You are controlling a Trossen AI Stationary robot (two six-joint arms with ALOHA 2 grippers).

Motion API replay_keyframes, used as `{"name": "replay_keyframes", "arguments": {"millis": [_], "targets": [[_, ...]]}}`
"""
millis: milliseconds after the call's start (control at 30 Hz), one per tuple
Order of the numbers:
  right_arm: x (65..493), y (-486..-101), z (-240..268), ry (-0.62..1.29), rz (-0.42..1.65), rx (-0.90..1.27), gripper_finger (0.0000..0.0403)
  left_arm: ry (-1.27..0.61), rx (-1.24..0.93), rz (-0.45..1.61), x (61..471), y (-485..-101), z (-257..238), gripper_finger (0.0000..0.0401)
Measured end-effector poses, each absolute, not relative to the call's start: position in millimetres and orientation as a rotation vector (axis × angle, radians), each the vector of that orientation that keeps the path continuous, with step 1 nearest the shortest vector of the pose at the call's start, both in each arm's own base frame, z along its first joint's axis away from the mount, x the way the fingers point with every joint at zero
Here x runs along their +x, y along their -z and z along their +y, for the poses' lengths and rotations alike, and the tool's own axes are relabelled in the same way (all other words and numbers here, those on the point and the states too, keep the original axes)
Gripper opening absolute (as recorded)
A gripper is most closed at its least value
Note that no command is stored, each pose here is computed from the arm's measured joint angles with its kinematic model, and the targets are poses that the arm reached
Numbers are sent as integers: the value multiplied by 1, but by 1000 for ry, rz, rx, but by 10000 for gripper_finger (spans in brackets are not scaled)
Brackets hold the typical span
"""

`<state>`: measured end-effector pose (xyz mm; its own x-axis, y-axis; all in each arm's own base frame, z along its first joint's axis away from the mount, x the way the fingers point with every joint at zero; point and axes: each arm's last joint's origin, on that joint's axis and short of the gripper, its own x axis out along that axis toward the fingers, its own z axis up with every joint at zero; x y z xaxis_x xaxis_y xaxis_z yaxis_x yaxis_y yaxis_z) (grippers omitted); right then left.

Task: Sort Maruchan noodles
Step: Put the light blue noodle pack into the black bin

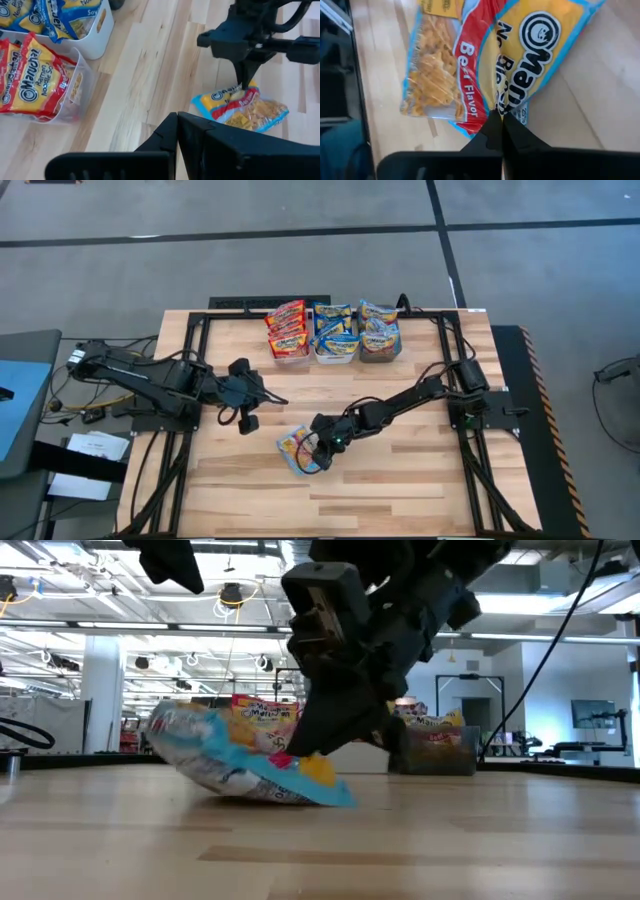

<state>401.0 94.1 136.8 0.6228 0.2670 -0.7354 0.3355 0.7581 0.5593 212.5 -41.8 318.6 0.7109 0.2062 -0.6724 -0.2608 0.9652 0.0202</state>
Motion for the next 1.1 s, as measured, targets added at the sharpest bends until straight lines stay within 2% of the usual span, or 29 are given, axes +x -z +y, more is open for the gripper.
{"name": "replay_keyframes", "arguments": {"millis": [233, 533, 900, 1100], "targets": [[398, -164, 88, 87, 1023, 522, 3, -260, -79, 736, 212, -319, -42, 0], [401, -200, 72, 114, 1031, 229, 3, -329, -24, 720, 212, -319, -39, 0], [390, -242, 27, 151, 1044, 46, 3, -531, 83, 702, 211, -323, -8, 0], [371, -266, -1, 257, 1057, -11, 3, -584, 108, 705, 207, -327, 8, 0]]}}
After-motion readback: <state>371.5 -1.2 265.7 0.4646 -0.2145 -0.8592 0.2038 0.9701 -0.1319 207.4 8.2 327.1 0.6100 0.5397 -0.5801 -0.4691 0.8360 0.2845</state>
